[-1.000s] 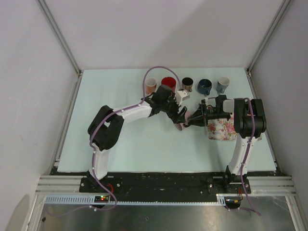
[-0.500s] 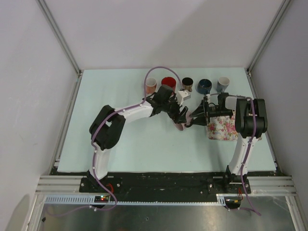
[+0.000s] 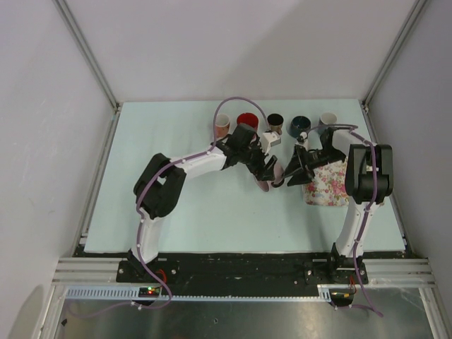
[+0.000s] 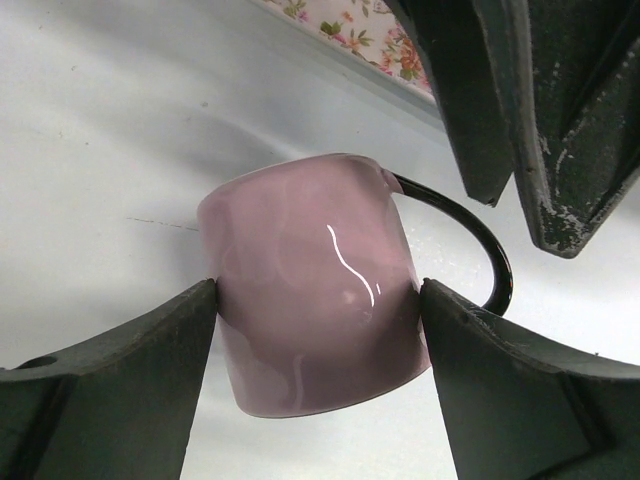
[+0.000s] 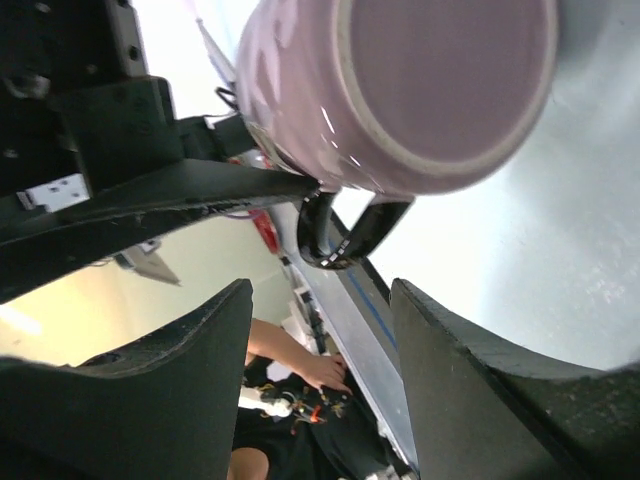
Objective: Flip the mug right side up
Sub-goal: Turn over the cup on the tray.
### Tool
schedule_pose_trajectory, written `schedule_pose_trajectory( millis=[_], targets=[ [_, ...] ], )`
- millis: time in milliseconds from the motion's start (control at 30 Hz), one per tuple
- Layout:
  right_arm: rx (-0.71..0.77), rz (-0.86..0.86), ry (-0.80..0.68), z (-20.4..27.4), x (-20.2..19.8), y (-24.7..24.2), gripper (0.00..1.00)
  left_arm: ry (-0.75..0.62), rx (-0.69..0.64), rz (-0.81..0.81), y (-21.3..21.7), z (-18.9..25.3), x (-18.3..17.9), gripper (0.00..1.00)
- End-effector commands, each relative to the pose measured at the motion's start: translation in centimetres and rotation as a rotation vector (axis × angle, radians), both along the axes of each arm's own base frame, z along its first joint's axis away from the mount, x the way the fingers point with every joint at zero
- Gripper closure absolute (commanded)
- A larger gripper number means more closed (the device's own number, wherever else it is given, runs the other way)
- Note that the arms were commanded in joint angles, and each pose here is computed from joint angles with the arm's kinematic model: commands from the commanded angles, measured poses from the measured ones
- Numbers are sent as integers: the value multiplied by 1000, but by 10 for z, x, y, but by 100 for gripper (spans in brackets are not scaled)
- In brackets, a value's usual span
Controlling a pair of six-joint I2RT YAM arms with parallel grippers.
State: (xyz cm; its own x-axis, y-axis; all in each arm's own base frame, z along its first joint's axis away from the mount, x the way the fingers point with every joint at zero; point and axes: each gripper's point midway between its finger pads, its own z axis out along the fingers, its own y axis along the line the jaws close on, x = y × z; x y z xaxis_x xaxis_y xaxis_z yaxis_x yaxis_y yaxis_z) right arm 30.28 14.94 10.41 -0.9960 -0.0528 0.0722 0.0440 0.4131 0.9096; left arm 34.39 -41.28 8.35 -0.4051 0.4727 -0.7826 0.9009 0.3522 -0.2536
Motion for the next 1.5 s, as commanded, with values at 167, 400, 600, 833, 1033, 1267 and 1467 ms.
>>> schedule_pose_trajectory(
  millis=[167,400,600,833,1033,1267,1467],
  targets=[
    [-498,273,-377,12,-6,-32,36,49,63,17,8,-20,1,15],
    [-916,479,-821,27,15,-66,32,65,56,18,7,-19,-1,15],
    [-1053,627,-1260,42,23,-56,27,70,51,16,6,-17,-1,15],
    [-966,629,-1528,61,14,-37,24,79,41,15,5,-14,-2,15],
    [-995,836,-1704,59,-4,-17,24,91,36,11,4,-14,-4,15],
    [-1046,976,-1750,43,-9,8,26,102,32,9,3,-13,-5,15],
    [-1143,1072,-1681,16,-5,15,32,104,28,8,3,-11,-5,15]
  ],
)
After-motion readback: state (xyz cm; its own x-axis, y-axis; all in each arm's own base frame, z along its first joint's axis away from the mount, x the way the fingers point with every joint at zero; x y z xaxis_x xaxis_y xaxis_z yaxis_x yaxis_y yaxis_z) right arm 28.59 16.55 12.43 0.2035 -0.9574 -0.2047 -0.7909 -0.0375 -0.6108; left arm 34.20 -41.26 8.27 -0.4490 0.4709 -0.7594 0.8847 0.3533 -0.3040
